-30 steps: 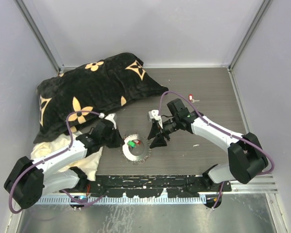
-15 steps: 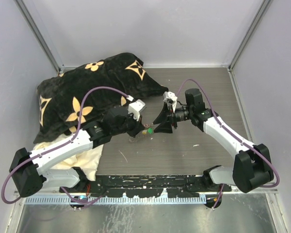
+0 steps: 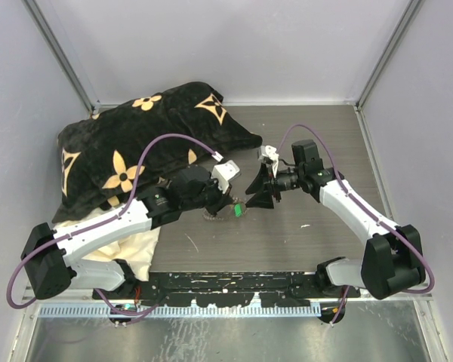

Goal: Remove the keys from the keyring
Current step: Pick up the keyring from the center of the board, then pick up the key from the keyring.

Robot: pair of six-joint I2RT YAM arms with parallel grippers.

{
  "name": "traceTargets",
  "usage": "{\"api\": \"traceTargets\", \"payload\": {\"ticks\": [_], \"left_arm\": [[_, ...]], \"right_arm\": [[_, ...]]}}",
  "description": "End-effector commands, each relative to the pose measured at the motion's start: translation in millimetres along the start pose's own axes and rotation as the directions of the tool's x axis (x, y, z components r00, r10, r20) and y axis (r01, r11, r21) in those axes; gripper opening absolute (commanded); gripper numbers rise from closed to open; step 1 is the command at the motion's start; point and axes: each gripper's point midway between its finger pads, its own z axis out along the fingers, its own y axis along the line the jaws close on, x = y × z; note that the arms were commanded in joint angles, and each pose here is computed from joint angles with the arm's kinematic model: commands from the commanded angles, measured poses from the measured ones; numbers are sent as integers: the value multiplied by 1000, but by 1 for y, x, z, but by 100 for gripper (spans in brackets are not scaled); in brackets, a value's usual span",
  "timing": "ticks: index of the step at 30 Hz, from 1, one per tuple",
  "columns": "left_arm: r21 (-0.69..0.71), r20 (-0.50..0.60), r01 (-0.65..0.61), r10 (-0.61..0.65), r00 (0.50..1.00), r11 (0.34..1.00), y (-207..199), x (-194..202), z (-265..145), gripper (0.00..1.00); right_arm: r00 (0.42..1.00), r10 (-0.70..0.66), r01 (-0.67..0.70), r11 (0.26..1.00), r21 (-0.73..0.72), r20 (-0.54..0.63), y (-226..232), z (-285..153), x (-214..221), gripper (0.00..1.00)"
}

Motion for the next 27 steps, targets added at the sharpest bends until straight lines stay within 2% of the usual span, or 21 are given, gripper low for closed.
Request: {"api": "traceTargets", "payload": {"ticks": [1, 8, 15, 22, 25, 27], "left_arm": [[43, 167, -51, 43, 985, 998, -11, -44, -6, 0], [56, 181, -49, 38, 983, 997, -15, -45, -6, 0], [63, 180, -51, 39, 983, 997, -17, -45, -5, 0], [55, 190, -66, 54, 980, 996, -15, -43, -5, 0], [47, 193, -75, 65, 979, 996, -13, -39, -4, 0], [40, 198, -82, 73, 978, 996, -12, -37, -5, 0]], "right_arm": [[994, -106, 107, 992, -60, 13, 14, 5, -16, 55], [1000, -1, 2, 1000, -16, 13, 4, 19, -15, 47], [1000, 9, -9, 1000, 30, 14, -3, 19, -16, 38], [999, 26, -26, 1000, -8, 19, 3, 20, -16, 10], [1000, 24, -23, 998, -56, 21, 11, 19, -18, 2], [1000, 20, -19, 997, -71, 20, 14, 19, -18, 1]]}}
